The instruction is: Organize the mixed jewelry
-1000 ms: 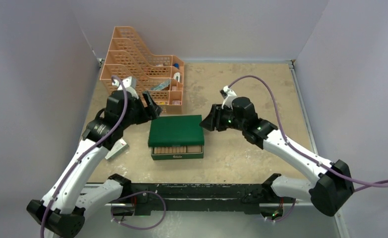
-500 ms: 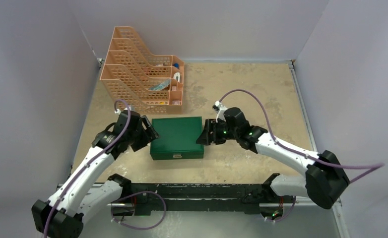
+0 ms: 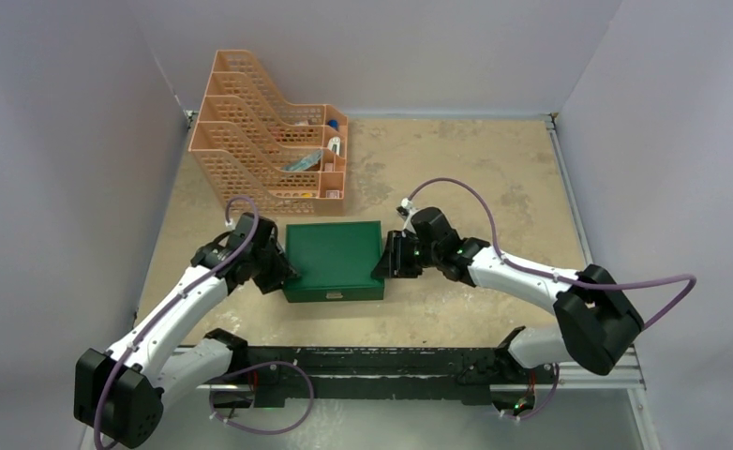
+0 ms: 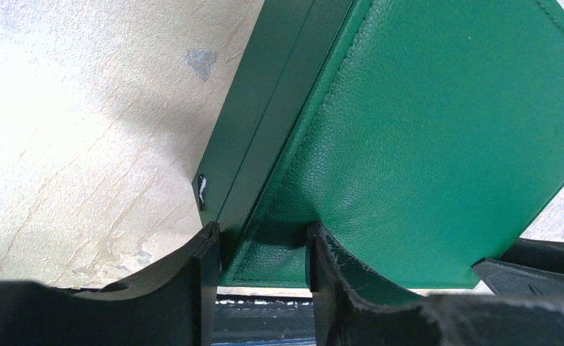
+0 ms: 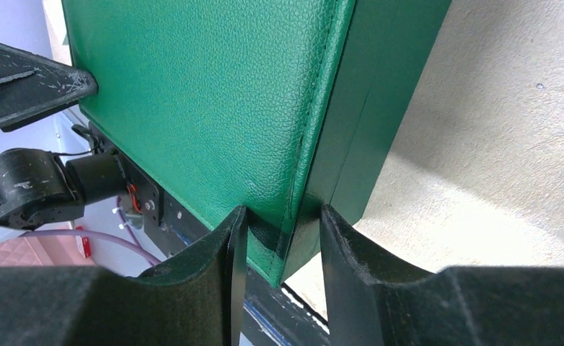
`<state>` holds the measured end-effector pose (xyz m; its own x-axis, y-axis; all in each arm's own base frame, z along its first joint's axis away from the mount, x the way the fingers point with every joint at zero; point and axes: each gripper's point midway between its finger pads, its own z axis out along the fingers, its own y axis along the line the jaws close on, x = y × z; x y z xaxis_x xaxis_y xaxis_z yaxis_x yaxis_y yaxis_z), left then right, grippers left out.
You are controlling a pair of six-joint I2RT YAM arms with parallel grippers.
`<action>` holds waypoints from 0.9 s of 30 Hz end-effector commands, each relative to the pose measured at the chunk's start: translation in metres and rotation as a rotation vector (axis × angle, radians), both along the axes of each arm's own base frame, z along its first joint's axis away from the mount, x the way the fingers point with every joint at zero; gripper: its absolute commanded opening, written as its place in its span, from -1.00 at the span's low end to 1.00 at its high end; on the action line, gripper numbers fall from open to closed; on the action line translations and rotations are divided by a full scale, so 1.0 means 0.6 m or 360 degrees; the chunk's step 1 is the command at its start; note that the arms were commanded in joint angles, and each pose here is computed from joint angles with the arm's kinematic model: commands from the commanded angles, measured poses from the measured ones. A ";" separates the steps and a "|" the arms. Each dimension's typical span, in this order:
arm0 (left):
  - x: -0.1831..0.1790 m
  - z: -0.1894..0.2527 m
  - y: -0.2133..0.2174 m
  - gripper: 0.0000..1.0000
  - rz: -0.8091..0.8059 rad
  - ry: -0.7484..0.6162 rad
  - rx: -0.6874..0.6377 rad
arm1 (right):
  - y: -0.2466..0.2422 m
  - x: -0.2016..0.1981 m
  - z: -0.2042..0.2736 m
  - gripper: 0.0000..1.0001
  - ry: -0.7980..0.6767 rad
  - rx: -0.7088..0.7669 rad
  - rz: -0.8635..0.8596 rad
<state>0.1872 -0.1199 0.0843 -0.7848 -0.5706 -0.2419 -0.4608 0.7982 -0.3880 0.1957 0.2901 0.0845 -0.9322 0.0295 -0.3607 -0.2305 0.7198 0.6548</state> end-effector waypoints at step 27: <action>0.027 0.469 0.112 0.62 -0.0285 -0.1345 0.0526 | -0.325 0.104 0.535 0.57 -0.1484 -0.0099 -0.1448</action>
<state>0.2198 -0.0766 0.3349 -0.4226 -0.3529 -0.8348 -0.0018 0.9214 -0.3886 0.2723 0.1491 0.3540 -0.1938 0.4297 -0.8819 -0.0848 0.8883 0.4514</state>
